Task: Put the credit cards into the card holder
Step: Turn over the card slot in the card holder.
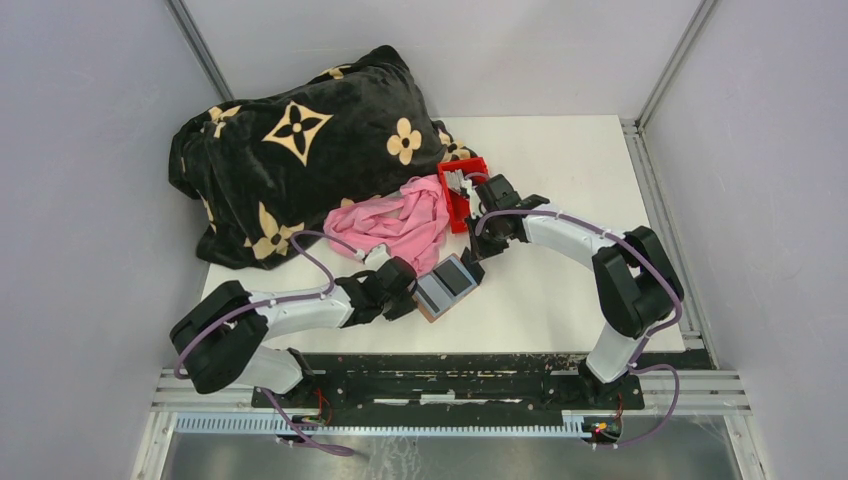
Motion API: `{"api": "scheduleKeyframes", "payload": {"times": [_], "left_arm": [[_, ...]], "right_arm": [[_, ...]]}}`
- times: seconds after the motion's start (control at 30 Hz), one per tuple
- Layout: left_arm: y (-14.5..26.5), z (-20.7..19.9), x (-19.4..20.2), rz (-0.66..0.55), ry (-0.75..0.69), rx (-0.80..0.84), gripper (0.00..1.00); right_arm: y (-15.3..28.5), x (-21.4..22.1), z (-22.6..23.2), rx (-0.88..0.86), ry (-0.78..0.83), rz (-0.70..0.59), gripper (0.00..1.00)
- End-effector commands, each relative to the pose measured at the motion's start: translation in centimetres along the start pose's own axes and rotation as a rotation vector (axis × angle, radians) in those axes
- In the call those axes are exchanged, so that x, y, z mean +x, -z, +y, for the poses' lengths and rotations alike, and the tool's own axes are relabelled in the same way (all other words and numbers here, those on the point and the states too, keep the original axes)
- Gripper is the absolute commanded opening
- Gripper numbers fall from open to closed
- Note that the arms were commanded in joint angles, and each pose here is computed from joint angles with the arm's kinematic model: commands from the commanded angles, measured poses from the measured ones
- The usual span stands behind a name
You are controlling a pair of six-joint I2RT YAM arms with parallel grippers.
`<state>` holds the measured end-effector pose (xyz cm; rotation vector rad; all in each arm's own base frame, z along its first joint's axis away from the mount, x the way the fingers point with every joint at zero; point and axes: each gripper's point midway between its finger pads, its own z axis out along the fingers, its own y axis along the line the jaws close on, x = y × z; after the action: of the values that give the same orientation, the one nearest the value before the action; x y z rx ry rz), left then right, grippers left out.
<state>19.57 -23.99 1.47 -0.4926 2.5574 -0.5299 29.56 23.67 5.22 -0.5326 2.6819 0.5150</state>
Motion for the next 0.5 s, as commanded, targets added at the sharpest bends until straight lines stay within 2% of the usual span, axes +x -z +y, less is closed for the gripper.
{"api": "scheduleKeyframes", "payload": {"times": [0.0,0.47], "left_arm": [[-0.3,1.3,0.0,-0.008,-0.029,-0.073,0.03],[-1.1,2.5,0.0,-0.003,-0.041,-0.146,0.03]], "right_arm": [[-0.6,0.2,0.4,-0.028,0.024,-0.012,0.01],[-1.0,1.8,1.2,-0.099,0.033,0.025,0.01]]}}
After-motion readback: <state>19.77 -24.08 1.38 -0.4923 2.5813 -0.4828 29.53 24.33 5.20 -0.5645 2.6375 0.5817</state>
